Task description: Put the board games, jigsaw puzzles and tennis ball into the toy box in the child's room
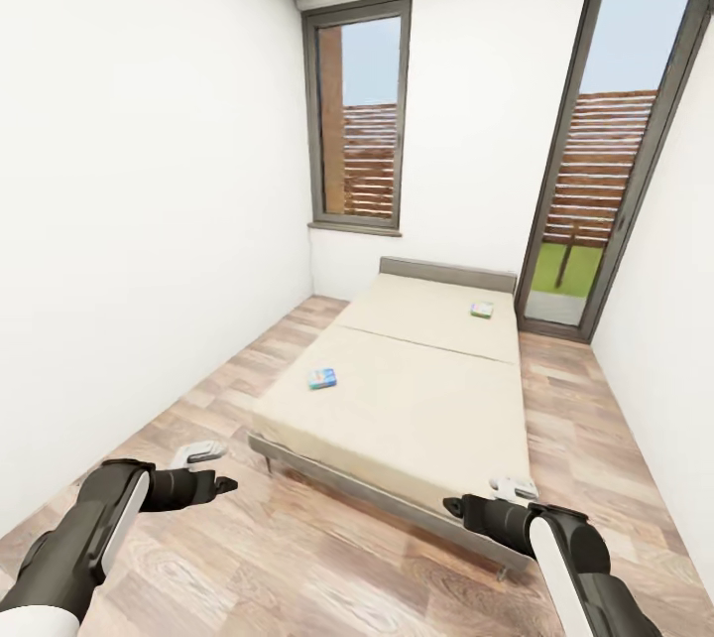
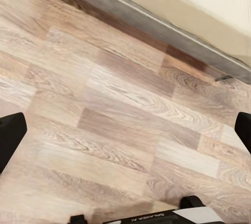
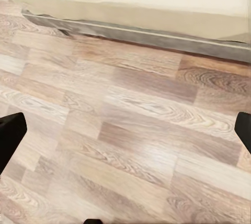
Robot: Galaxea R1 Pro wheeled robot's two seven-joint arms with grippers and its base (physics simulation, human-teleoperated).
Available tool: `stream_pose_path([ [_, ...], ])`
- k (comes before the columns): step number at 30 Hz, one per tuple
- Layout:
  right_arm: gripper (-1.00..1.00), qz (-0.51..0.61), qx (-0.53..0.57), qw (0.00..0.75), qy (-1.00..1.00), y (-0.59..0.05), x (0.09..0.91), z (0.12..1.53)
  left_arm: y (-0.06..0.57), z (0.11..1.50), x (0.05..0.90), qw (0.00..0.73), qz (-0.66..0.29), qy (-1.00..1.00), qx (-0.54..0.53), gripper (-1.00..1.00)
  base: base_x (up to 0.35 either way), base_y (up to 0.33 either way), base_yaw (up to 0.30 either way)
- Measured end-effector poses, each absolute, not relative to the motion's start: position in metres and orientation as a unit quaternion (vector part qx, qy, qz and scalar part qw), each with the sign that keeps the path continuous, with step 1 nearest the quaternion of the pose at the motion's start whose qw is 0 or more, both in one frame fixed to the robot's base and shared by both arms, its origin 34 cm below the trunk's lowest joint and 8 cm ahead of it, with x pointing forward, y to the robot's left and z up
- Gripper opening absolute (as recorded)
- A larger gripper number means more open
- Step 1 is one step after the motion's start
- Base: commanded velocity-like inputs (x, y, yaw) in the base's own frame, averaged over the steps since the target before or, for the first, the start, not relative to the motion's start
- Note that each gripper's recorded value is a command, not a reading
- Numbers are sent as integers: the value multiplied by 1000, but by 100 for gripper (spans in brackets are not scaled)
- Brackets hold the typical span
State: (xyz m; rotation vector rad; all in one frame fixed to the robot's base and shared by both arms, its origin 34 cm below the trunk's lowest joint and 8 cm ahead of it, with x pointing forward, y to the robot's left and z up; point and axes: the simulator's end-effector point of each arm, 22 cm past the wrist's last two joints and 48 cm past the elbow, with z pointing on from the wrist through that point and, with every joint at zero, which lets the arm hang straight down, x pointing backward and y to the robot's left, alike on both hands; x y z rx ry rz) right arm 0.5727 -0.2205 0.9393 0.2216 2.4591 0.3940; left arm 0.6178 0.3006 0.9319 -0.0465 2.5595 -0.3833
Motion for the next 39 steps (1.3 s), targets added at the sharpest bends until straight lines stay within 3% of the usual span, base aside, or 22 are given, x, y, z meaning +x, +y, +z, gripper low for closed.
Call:
stream_pose_path([
  [39,100,150,84,313,934,-220,572,938,301,932,618,273,-141,951,-16,100,80,278,-285],
])
